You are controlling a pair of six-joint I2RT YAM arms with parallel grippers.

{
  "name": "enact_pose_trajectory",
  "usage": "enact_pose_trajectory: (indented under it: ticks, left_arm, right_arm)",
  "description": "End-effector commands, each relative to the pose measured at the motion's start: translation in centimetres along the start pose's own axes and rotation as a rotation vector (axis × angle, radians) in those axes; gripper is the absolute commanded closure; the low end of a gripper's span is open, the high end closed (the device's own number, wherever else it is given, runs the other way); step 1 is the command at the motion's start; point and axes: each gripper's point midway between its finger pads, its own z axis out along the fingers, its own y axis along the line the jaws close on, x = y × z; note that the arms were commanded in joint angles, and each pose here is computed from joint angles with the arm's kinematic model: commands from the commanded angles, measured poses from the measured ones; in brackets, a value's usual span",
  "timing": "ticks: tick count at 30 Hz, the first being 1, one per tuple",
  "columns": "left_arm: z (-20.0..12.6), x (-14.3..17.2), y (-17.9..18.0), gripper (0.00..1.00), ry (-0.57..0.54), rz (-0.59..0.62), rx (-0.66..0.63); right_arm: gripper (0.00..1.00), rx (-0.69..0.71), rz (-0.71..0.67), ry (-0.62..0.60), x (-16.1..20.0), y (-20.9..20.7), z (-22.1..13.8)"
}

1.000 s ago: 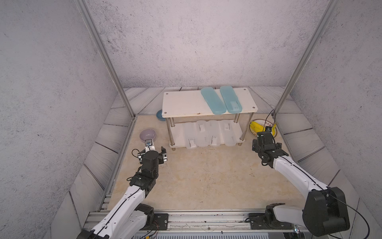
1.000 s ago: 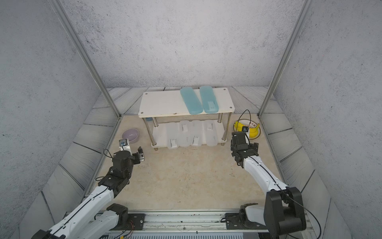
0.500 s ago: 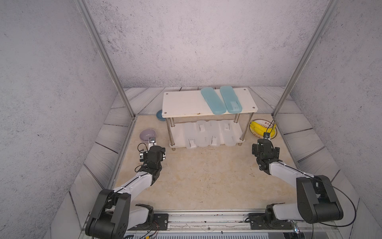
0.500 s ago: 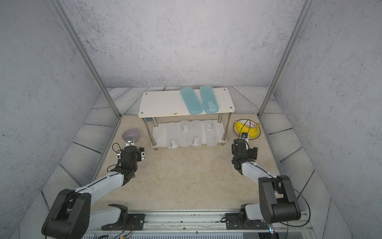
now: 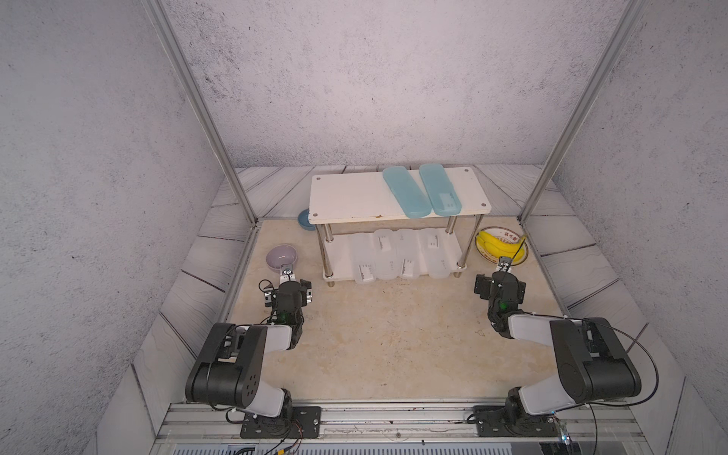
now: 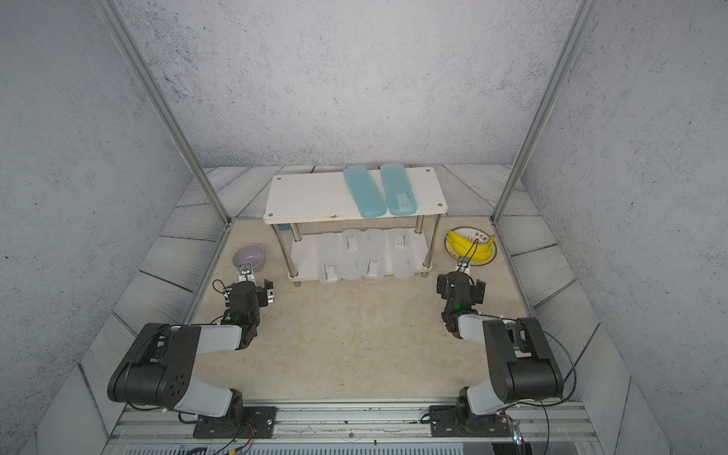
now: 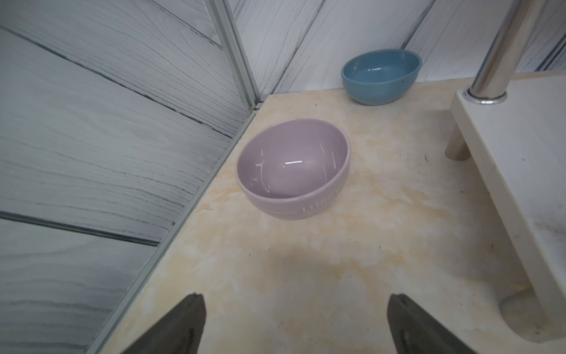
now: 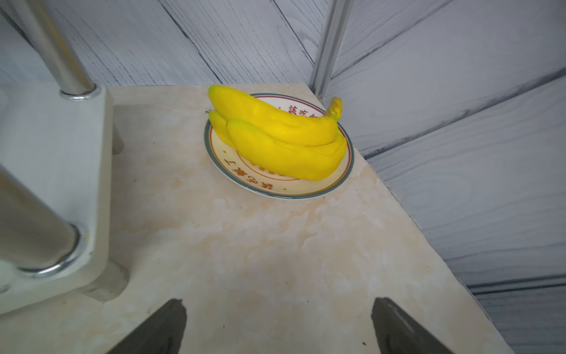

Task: Place the pencil cases on the shelf according to color
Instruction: Reset both arms

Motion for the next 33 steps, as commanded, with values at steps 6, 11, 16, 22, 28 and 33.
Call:
enact_pose_trajectory:
  ticks: [6, 11, 16, 22, 28, 33]
  left_arm:
    - [1.7, -1.2, -1.6, 0.01, 0.018, -0.027, 0.171]
    - [2.0, -1.3, -1.6, 0.01, 0.014, -0.037, 0.187]
    - [1.9, -1.2, -1.5, 0.01, 0.016, -0.037, 0.187]
    - [1.9, -1.2, -1.6, 0.01, 0.016, -0.037, 0.188]
    - [1.9, -1.2, -1.6, 0.01, 0.016, -0.037, 0.189]
    - [1.9, -1.2, -1.5, 0.01, 0.016, -0.037, 0.188]
  right_arm:
    - [0.00, -0.085, -0.001, -0.033, 0.0, 1.2, 0.4]
    - [0.00, -0.086, -0.001, -0.027, 0.0, 1.2, 0.4]
    - [0.00, -0.086, -0.002, -0.025, 0.1, 1.2, 0.4]
    - [0.00, -0.086, -0.002, -0.027, 0.0, 1.2, 0.4]
    - [0.00, -0.086, -0.003, -0.026, 0.0, 1.2, 0.4]
    - [0.00, -0.087, -0.002, -0.027, 0.0, 1.2, 0.4]
